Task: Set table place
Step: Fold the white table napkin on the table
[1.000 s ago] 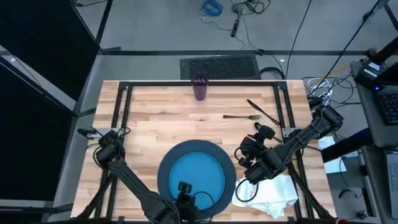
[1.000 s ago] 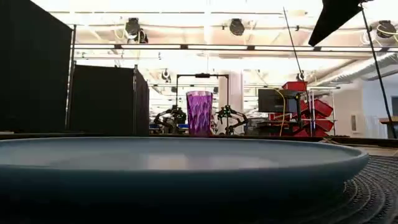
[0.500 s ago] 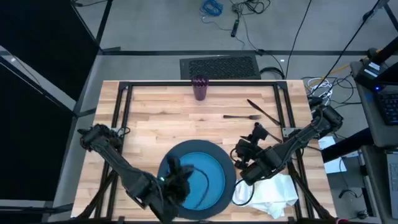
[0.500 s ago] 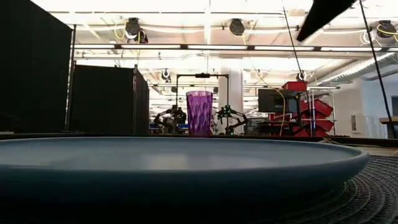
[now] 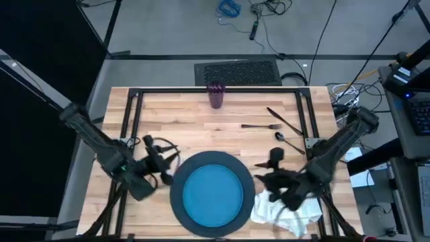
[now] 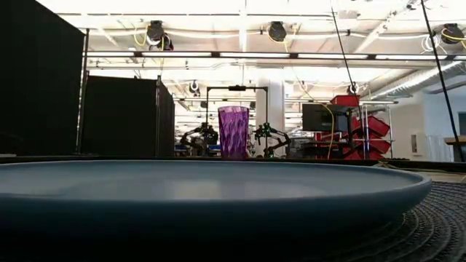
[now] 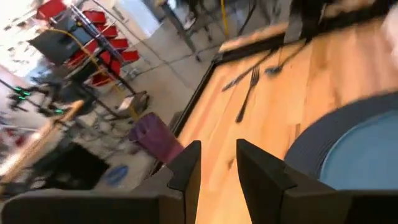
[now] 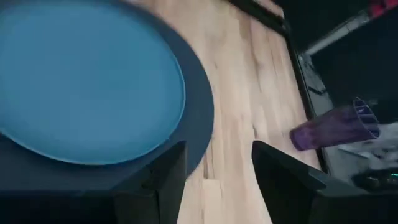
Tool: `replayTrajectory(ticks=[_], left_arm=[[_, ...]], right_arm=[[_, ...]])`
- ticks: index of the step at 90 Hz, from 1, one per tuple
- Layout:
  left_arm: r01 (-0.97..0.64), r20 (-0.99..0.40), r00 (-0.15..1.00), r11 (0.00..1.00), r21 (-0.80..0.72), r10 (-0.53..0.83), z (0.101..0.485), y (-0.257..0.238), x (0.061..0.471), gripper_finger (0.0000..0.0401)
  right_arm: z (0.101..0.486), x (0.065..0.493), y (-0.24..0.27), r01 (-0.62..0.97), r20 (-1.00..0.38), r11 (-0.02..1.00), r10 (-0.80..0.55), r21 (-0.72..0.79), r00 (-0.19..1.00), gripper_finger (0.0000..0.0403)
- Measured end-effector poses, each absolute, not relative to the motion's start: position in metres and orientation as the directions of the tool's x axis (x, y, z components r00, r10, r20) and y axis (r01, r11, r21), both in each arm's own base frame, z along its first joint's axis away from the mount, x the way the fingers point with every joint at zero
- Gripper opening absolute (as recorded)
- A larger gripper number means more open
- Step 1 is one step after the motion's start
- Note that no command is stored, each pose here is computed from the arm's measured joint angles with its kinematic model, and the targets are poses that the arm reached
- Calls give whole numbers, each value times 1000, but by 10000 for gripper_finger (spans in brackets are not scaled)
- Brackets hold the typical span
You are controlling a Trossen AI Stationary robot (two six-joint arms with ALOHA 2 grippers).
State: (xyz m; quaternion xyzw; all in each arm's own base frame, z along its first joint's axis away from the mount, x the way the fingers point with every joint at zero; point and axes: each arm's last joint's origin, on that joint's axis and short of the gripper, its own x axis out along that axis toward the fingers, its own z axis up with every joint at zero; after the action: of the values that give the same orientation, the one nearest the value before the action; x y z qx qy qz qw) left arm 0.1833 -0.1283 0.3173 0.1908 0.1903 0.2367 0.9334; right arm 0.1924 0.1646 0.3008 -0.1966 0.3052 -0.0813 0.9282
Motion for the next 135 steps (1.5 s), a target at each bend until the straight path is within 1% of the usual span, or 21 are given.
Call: replayTrajectory(ticks=[5,11,19,27,35,39,48,58,62,77,89,97,108,117,125,135], left_arm=[[-346,-246,853,851,396,461,326,-125,177,86],[-288,-227,893,882,373,388,338,-122,171,86],[-208,-185,940,910,358,287,354,-122,169,86],[-214,-146,949,909,358,280,361,-120,170,86],[-226,-151,943,906,358,295,359,-119,173,86],[-231,-163,937,899,372,308,357,-117,174,86],[-253,-172,924,883,395,342,355,-111,178,86],[-287,-168,906,855,431,389,357,-99,182,86],[-295,-170,903,856,424,395,359,-91,184,86],[-274,-156,925,893,358,346,358,-56,189,86],[-285,-81,942,905,317,325,351,-30,191,86],[-299,-58,943,909,289,329,344,-13,196,86],[-233,-65,966,950,206,251,332,8,210,86],[-155,-128,976,977,150,174,319,19,224,86],[-144,-182,969,979,145,169,306,26,237,86],[-142,-234,956,978,151,175,293,34,249,86]], right_arm=[[314,174,161,10,-481,938,-187,-347,857,169],[327,153,155,-44,-390,957,-75,-288,918,169],[336,132,146,-115,-237,957,50,-266,970,169],[333,119,135,-133,-131,953,100,-271,986,169],[323,113,126,-117,-91,965,98,-236,991,169],[320,113,122,-105,-90,972,88,-211,992,169],[319,117,115,-61,-85,975,44,-212,995,169],[318,124,110,-13,-91,970,-10,-243,996,169],[316,128,108,-6,-105,967,-22,-256,994,169],[294,145,99,-109,-131,962,78,-249,988,169],[282,157,84,-95,-61,970,84,-222,995,169],[273,163,73,-87,-55,979,78,-187,995,169],[256,170,55,4,-107,994,-15,-105,994,169],[239,172,41,90,-177,995,-97,-47,980,169],[232,173,31,152,-194,988,-149,0,970,169],[224,172,25,197,-232,980,-186,23,955,169]])
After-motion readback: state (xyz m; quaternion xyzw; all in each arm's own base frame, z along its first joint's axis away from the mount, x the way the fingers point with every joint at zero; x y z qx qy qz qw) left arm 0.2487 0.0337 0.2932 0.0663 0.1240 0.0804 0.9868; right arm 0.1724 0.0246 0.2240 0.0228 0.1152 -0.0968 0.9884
